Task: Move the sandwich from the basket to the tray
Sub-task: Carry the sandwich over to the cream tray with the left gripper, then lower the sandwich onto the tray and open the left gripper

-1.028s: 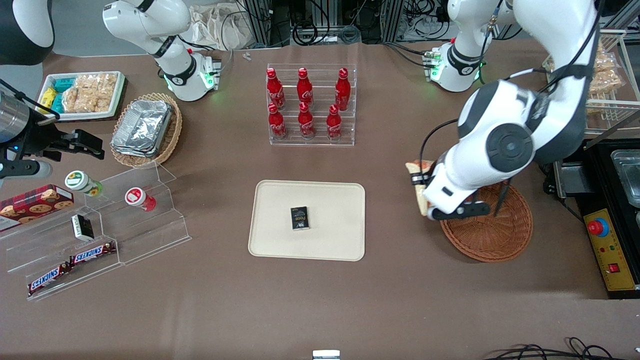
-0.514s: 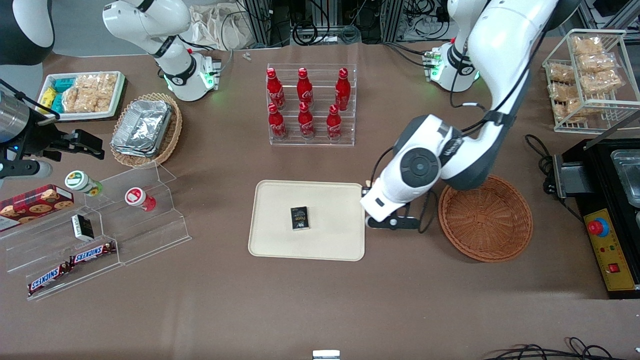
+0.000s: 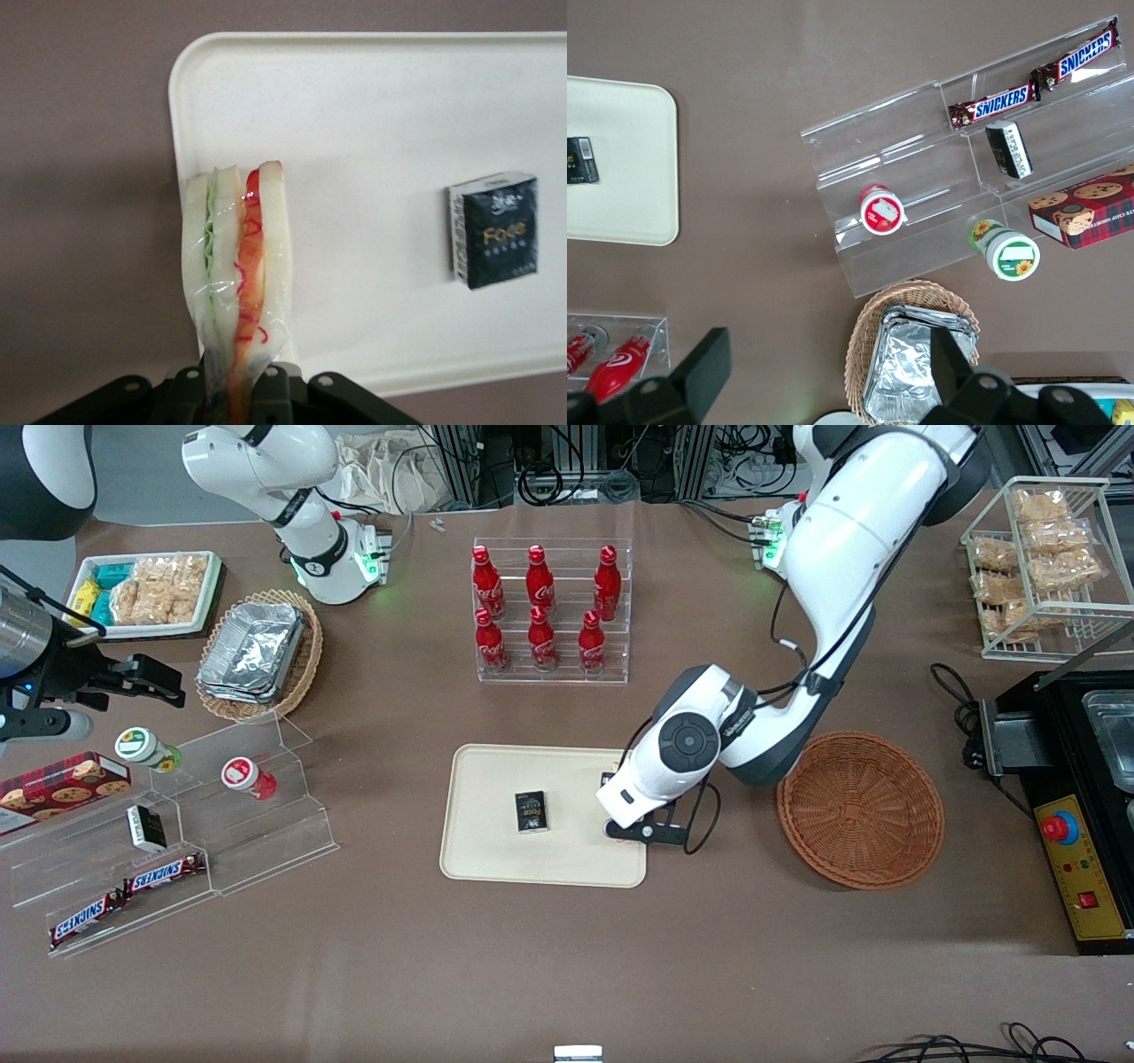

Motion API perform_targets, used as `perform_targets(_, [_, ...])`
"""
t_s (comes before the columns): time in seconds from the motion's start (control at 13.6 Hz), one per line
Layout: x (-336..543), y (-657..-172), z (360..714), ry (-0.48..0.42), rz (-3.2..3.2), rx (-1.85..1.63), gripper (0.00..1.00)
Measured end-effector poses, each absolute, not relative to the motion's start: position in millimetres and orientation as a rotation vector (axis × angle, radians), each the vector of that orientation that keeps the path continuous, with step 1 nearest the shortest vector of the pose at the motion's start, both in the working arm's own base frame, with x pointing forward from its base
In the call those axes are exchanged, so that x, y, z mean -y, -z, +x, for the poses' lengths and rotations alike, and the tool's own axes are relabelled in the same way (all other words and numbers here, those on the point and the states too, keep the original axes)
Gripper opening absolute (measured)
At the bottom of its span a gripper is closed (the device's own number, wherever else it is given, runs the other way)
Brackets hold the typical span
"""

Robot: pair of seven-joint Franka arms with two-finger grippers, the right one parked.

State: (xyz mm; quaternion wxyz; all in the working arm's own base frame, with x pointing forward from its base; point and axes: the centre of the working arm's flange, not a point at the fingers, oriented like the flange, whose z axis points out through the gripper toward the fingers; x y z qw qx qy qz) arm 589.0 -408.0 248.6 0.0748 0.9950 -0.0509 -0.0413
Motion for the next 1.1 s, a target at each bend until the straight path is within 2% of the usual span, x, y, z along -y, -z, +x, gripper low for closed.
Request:
perform_targets(0.15, [409,-228,589,0.136,2.977,0.147,0.16])
perform_targets(0.37, [410,-225,591,0.135,2.973,0.144,0.25])
perform_targets(0.59, [410,-230,594,0.133,2.976,0.091,0.54])
perform_targets(0.88, [374,-280,613,0.24,3.056,0.024,0.96])
perform_targets(0.95, [356,-301,621,0.264,3.075,-0.005,1.0])
perform_targets(1.1, [318,-348,630,0.292,3.098,-0.015,1.0])
